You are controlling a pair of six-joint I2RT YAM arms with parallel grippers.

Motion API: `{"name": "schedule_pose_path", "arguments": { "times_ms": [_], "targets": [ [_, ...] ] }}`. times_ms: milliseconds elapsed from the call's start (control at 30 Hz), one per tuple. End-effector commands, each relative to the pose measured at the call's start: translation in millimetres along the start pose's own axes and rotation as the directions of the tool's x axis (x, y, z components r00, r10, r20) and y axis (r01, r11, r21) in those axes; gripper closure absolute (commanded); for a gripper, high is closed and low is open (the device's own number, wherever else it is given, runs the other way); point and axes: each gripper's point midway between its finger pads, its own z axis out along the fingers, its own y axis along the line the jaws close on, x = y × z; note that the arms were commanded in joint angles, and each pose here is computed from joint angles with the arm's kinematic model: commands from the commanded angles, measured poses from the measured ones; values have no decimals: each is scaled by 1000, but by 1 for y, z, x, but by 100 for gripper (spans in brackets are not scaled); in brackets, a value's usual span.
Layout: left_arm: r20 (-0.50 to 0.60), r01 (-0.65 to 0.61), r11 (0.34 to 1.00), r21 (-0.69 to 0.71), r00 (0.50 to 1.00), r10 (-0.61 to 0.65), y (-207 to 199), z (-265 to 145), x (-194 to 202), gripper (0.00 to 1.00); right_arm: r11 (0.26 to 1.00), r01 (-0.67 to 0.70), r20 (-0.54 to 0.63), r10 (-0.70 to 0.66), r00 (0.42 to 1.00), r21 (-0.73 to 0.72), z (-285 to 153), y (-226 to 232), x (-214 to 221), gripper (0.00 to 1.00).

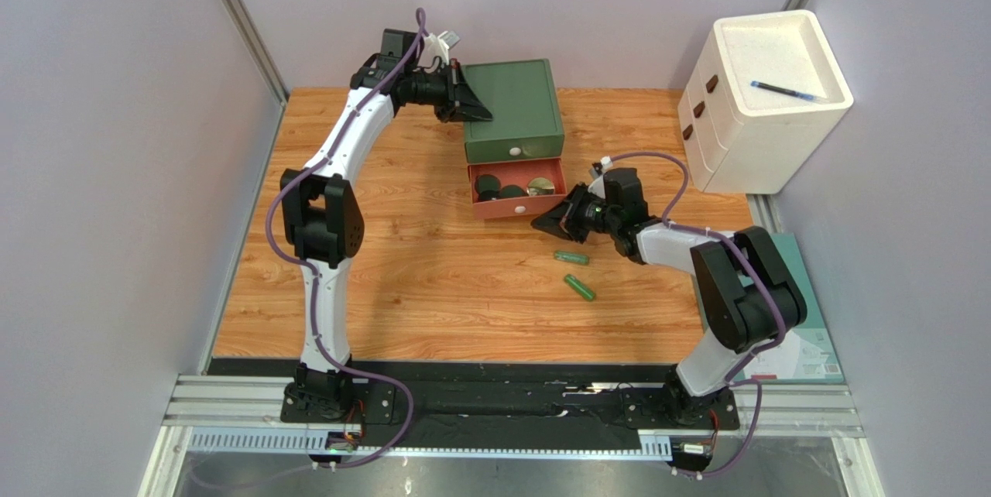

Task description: Organize the makeup

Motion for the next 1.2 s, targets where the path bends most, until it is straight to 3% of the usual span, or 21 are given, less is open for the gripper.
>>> {"name": "schedule_pose_path", "arguments": {
  "times_ms": [0,533,833,933,967,1033,1167],
  "targets": [
    [-55,109,965,-237,991,-125,82,5,31,100,996,39,74,-33,997,-77,10,26,-30,100],
    [-65,95,963,-254,991,-115,83,2,33,100,989,31,154,-9,988,-143,52,63,-92,100],
    [-63,95,963,-254,991,-115,84,2,32,100,990,-20,113,36,993,-138,43,52,-72,99],
    [-62,94,962,-255,992,-113,84,2,31,100,986,-54,95,70,993,-159,41,43,-62,87],
    [-64,97,962,-254,991,-117,85,3,32,100,985,-77,87,91,992,-155,41,35,-56,66],
    [-65,100,962,-252,991,-120,85,4,32,100,978,-121,90,138,986,-169,44,28,-56,47],
    [-67,101,962,-253,990,-121,86,4,33,100,955,-161,83,187,979,-247,51,20,-52,43]
  ]
}}
